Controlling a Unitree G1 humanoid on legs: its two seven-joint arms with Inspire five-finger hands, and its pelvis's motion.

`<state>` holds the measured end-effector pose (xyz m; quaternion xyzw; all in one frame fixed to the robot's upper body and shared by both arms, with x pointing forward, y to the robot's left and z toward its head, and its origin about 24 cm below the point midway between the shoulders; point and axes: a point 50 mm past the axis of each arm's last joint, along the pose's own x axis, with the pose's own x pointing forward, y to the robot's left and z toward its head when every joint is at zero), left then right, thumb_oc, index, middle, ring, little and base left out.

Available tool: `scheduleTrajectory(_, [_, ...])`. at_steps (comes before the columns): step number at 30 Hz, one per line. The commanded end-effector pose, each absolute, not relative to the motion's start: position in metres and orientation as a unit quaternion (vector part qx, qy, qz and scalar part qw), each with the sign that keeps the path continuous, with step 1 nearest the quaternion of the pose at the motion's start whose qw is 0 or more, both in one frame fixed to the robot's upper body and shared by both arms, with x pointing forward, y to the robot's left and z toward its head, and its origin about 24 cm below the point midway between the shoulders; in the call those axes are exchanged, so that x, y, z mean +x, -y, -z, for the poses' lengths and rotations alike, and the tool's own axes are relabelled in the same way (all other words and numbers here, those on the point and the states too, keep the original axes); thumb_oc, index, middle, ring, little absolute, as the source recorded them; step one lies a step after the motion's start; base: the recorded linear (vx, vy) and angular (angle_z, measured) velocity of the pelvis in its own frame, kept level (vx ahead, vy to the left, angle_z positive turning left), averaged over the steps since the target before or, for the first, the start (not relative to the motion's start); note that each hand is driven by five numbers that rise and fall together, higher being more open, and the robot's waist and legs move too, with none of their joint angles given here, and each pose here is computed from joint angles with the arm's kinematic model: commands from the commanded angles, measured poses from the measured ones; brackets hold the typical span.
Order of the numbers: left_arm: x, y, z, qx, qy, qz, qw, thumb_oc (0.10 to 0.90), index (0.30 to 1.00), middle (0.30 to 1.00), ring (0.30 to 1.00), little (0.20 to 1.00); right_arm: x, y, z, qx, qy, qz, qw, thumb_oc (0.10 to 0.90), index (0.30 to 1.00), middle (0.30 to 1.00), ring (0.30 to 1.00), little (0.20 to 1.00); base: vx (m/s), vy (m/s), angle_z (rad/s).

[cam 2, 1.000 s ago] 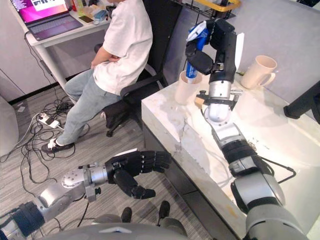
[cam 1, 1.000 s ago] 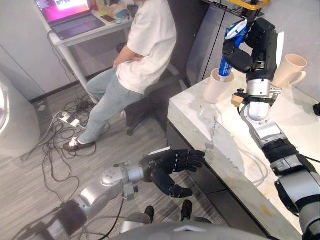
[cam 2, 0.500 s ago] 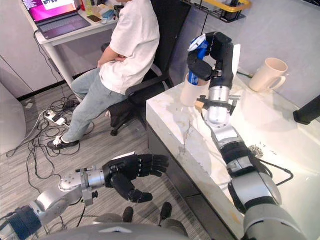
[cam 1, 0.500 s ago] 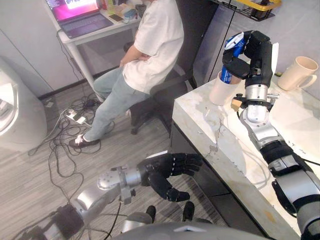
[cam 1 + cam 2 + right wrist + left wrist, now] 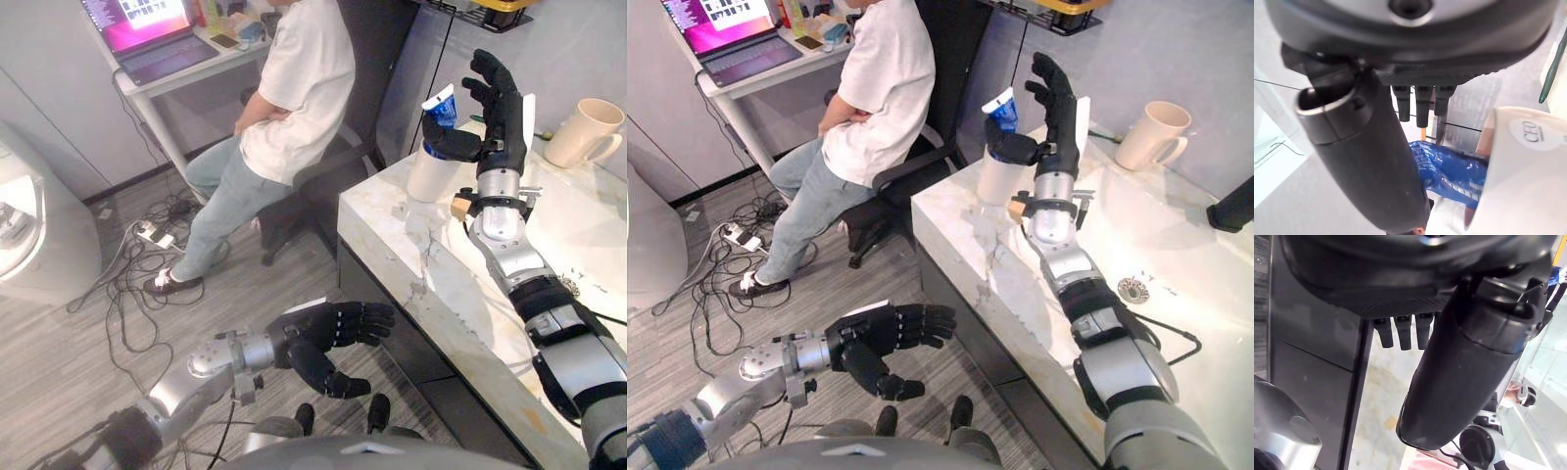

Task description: Organize the bathroom.

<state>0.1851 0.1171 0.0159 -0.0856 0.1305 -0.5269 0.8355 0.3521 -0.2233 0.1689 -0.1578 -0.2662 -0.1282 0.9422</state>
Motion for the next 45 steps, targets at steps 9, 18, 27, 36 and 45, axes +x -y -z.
scheduleTrajectory(9, [0.198,-0.109,-0.048,-0.107,-0.025,0.5,0.859,0.8,0.9,0.9,0.9,0.9,0.354,0.211,-0.206,-0.076,0.303,0.13,0.941,0.8,0.9,0.9,0.9,0.9,-0.09,0.084,-0.08])
scheduleTrajectory(18, [0.212,-0.113,-0.054,-0.09,-0.007,0.461,0.883,0.8,0.9,0.9,0.9,0.9,0.342,0.199,-0.2,-0.021,0.298,0.136,0.945,0.8,0.9,0.9,0.9,0.9,-0.12,0.092,-0.15])
scheduleTrajectory(27, [0.22,-0.122,-0.055,-0.058,0.007,0.426,0.903,0.8,0.9,0.9,0.9,0.9,0.316,0.211,-0.222,0.059,0.359,0.174,0.915,0.8,0.9,0.9,0.9,0.9,-0.13,0.109,-0.12])
scheduleTrajectory(36, [0.219,-0.118,-0.034,-0.008,-0.051,0.47,0.881,0.8,0.9,0.9,0.9,0.9,0.254,0.259,-0.225,0.114,0.44,0.254,0.854,0.8,0.9,0.9,0.9,0.9,-0.12,0.147,-0.31])
scheduleTrajectory(45, [0.227,-0.161,0.012,0.161,-0.178,0.445,0.863,0.8,0.9,0.9,0.9,0.9,0.213,0.34,-0.198,0.115,0.433,0.423,0.788,0.8,0.9,0.9,0.9,0.9,-0.26,0.01,-0.71])
